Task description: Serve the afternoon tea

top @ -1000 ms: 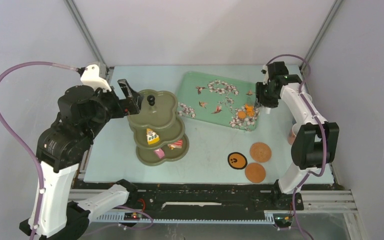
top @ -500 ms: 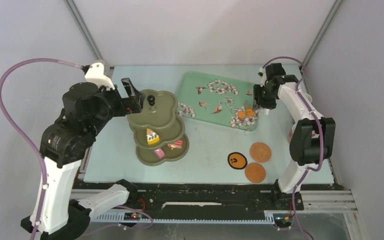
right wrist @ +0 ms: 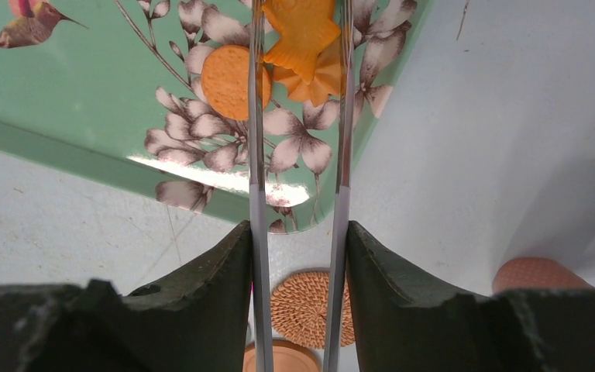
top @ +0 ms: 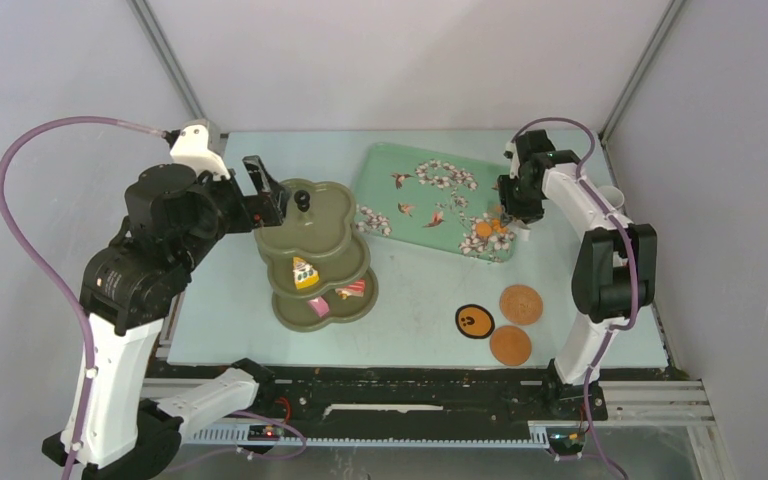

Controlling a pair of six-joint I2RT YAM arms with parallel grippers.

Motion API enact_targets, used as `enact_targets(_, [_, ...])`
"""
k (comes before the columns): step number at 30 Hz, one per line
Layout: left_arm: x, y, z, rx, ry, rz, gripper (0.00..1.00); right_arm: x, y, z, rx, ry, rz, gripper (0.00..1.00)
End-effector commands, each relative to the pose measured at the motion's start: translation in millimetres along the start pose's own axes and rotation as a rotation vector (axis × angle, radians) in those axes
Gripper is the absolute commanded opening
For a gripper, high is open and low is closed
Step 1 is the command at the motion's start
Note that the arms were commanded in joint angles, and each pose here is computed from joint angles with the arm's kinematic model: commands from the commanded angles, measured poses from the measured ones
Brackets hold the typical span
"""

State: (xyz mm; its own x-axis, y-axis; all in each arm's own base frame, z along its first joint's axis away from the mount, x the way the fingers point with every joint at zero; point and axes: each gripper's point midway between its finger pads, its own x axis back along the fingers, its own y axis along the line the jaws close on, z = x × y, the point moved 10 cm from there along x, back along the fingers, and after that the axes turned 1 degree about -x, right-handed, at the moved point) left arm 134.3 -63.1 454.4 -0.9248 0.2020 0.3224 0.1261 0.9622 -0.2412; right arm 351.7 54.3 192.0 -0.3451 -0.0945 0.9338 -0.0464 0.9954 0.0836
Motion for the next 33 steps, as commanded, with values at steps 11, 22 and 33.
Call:
enact_targets(11, [10.8, -1.7, -11.8, 0.013, -0.055, 0.033, 0.98, 48.5, 8.1, -16.8, -0.044, -0.19, -0.136, 0.0])
enact_targets(22, [23.2, 2.5, 0.8, 0.101, -0.078, 0.043, 0.98, 69.9, 45.1, 1.0, -0.259, -0.227, -0.78, 0.0])
enact_targets(33, [28.2, 3.1, 8.3, 0.189, -0.112, 0.064, 0.98, 172.5, 162.2, 21.3, -0.017, -0.525, -1.172, 0.0])
